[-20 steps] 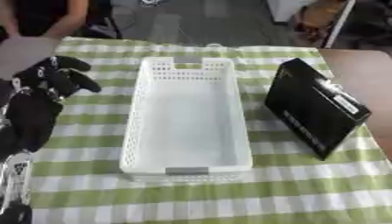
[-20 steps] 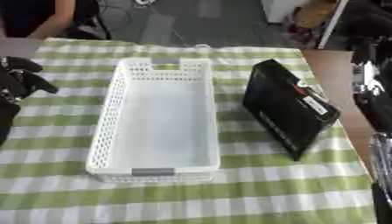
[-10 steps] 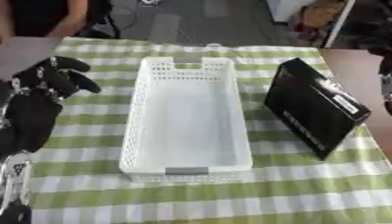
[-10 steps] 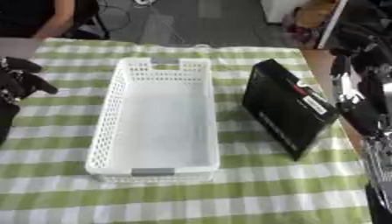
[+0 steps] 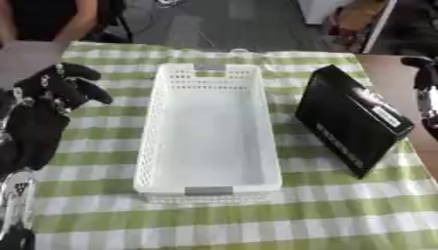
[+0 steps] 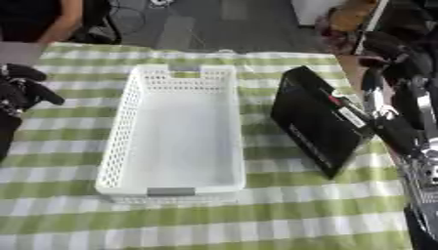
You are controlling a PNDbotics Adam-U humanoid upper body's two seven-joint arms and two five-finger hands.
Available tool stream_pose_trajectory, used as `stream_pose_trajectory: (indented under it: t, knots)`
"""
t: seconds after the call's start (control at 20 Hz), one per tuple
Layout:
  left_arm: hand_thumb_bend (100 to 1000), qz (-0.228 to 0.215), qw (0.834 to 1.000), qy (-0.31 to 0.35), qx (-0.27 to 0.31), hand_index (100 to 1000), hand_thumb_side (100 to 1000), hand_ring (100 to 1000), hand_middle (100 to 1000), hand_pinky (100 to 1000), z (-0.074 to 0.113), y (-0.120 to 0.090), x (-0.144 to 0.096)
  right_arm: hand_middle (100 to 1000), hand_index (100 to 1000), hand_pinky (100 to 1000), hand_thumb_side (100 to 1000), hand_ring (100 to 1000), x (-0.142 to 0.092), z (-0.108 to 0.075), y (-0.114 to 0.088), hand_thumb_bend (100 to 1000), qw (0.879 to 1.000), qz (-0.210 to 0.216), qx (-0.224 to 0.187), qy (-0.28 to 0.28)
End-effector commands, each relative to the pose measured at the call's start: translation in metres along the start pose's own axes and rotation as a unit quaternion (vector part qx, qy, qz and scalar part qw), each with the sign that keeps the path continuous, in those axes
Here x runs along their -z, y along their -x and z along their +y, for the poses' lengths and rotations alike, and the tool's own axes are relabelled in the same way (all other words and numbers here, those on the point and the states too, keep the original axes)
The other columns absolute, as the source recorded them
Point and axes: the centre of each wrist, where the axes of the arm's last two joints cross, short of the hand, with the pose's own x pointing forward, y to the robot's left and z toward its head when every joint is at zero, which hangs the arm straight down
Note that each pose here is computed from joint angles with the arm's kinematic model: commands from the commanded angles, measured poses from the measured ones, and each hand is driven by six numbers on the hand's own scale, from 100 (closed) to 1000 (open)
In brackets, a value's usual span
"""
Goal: Pick up objects on the table and place them in the box.
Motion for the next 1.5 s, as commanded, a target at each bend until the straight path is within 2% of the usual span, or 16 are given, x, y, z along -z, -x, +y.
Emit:
stream_pose_trajectory:
  t: [0.05, 0.25, 0.35, 0.4, 0.45, 0.6, 0.8, 1.25, 1.5]
  knots:
    - [1000, -0.013, 1.0, 0.009, 0.005, 561, 879, 582, 693, 649, 0.001, -0.007, 0.005, 874, 855, 807, 547, 901, 0.004, -0.005, -0.002, 100, 1.0, -0.01, -0.016, -0.014]
    - [1000, -0.013, 1.0, 0.009, 0.005, 561, 880, 582, 693, 649, 0.001, -0.007, 0.005, 887, 878, 822, 515, 918, 0.006, -0.006, -0.001, 105, 0.999, -0.013, -0.037, -0.035]
    - [1000, -0.013, 1.0, 0.008, 0.006, 560, 881, 582, 693, 648, 0.001, -0.007, 0.005, 906, 883, 828, 461, 937, 0.007, -0.01, -0.003, 282, 0.996, -0.018, -0.066, -0.061]
    - [1000, -0.012, 1.0, 0.008, 0.006, 560, 881, 582, 693, 648, 0.001, -0.007, 0.005, 906, 883, 828, 461, 937, 0.008, -0.012, -0.004, 282, 0.993, -0.02, -0.085, -0.075]
    - [1000, -0.012, 1.0, 0.008, 0.006, 560, 881, 582, 693, 648, 0.001, -0.007, 0.005, 912, 880, 819, 440, 934, 0.009, -0.014, -0.005, 343, 0.99, -0.022, -0.107, -0.09]
    - [1000, -0.012, 1.0, 0.008, 0.006, 561, 880, 582, 693, 648, 0.001, -0.007, 0.005, 908, 869, 812, 455, 928, 0.011, -0.018, -0.009, 351, 0.981, -0.022, -0.155, -0.115]
    - [1000, -0.012, 1.0, 0.007, 0.007, 560, 880, 582, 693, 648, 0.001, -0.007, 0.005, 906, 866, 811, 471, 926, 0.013, -0.018, -0.013, 349, 0.975, -0.022, -0.186, -0.121]
    - [1000, -0.011, 1.0, 0.008, 0.006, 561, 880, 582, 693, 649, 0.0, -0.006, 0.004, 904, 863, 803, 481, 921, 0.016, -0.018, -0.015, 335, 0.968, -0.019, -0.21, -0.136]
    - [1000, -0.009, 1.0, 0.008, 0.006, 560, 885, 583, 694, 649, 0.0, -0.006, 0.004, 904, 868, 798, 488, 918, 0.016, -0.02, -0.007, 325, 0.964, 0.0, -0.218, -0.154]
